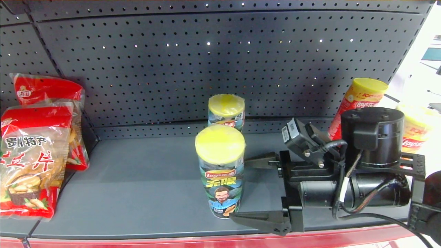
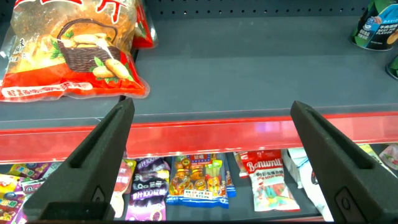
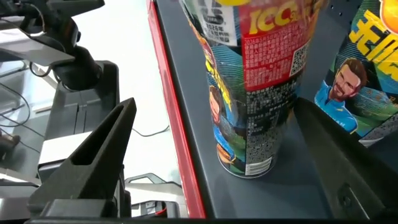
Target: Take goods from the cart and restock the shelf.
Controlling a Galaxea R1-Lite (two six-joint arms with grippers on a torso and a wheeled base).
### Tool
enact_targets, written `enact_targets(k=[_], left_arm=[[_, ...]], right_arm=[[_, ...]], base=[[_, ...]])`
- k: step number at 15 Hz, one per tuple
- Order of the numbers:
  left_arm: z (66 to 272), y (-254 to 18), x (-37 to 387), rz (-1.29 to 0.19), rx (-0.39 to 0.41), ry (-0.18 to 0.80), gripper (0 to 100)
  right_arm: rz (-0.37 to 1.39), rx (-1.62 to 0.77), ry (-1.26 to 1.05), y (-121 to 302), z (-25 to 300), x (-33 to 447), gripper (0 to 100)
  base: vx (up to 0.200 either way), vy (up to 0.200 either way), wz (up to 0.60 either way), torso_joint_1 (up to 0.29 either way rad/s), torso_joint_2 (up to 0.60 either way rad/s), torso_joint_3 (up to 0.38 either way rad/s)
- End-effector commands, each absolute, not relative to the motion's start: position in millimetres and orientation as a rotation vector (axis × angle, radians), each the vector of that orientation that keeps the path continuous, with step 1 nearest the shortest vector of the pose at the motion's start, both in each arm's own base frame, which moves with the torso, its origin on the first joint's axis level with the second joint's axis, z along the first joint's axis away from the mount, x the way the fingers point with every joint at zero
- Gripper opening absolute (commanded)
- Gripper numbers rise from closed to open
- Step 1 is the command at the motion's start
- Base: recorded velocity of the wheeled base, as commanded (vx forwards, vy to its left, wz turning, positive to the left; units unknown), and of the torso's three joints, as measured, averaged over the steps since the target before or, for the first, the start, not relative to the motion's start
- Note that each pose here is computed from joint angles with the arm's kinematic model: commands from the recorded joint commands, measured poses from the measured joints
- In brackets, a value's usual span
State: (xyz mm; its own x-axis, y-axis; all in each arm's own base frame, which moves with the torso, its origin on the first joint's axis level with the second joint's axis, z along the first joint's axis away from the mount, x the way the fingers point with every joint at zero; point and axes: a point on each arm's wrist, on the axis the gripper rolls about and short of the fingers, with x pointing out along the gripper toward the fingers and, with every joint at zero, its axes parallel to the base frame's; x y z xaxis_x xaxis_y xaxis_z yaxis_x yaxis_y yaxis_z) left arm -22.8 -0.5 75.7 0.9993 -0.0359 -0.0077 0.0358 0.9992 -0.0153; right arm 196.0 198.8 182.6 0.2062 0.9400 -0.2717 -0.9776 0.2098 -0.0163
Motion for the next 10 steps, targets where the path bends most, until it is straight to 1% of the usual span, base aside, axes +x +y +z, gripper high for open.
enact_targets(k=[1,10], left_arm=[[75.6,-0.5,-22.7,-0.035,-0.015,0.009,100],[75.6,-0.5,-22.7,-0.037,-0.015,0.009,100]], right_arm=[[1.349,-0.201,0.225,199.1,181.1,196.2,100],[1.339,-0.194,0.244,196.2,178.1,194.5,100]], base=[[0.000,0.000,0.00,0.000,0.00,0.000],[0.000,0.000,0.00,0.000,0.00,0.000]])
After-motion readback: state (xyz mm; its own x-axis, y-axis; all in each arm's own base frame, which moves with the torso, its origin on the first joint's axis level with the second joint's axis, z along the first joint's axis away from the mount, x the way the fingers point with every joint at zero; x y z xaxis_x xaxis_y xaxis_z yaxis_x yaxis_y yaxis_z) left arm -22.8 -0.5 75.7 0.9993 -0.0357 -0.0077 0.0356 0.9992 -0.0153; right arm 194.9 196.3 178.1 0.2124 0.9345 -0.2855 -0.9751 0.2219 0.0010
